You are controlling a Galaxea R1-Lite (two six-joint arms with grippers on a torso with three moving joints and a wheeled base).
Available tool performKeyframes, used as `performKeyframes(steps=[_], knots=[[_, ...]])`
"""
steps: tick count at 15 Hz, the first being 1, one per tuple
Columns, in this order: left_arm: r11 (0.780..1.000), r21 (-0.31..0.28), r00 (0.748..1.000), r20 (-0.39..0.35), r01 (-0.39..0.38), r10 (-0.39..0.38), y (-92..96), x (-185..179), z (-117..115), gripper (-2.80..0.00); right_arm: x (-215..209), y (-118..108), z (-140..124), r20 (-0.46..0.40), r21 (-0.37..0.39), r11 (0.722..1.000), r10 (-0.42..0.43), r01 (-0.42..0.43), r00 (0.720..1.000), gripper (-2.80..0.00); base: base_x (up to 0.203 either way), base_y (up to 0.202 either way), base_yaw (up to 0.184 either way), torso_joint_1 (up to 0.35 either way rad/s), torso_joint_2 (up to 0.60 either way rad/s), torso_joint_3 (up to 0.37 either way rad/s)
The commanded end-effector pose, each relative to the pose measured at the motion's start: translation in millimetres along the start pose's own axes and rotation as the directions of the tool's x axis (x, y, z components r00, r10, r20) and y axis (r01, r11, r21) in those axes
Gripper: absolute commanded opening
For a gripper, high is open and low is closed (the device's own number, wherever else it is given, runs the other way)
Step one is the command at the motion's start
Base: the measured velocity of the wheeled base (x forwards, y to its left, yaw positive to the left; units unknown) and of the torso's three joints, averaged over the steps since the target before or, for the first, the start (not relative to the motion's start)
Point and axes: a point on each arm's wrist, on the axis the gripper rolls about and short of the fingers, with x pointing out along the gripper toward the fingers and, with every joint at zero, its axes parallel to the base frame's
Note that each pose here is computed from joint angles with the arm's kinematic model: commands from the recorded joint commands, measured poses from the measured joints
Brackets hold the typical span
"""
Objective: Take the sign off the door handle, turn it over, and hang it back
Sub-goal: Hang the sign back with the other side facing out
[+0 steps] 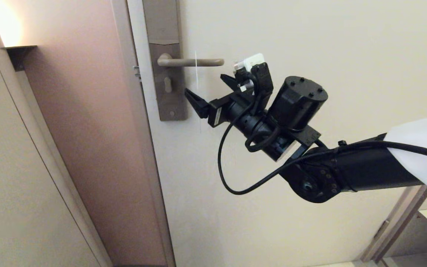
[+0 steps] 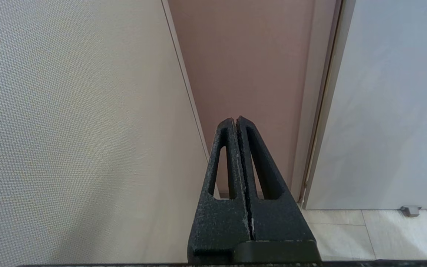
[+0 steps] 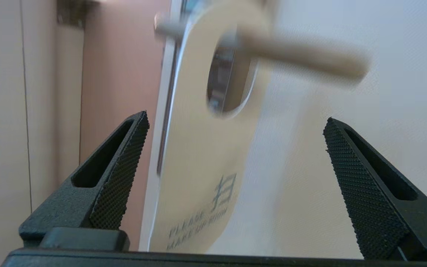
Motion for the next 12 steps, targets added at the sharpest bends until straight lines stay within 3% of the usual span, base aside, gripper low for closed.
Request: performKeyframes(steps=[1, 2, 12], knots=[[1.000, 0.000, 1.000, 0.000, -0.001, 0.001, 0.0, 0, 0, -2.80, -3, -3, 19, 0.045, -0.003, 1.000, -0.006, 0.006, 0.999, 0.00, 0.000, 0.000, 0.000, 0.000, 0.00, 0.000], [1.000, 0.000, 1.000, 0.000, -0.001, 0.001, 0.0, 0, 0, -2.80, -5, -3, 26, 0.059, -0.005, 1.000, -0.007, 0.007, 0.998, -2.80, 0.000, 0.000, 0.000, 0.000, 0.00, 0.000], [1.000, -0.009, 1.000, -0.004, 0.003, -0.003, -0.1, 0, 0, -2.80, -11, -15, 45, 0.133, -0.017, 0.999, -0.042, 0.045, 0.990, -2.80, 0.000, 0.000, 0.000, 0.000, 0.00, 0.000]])
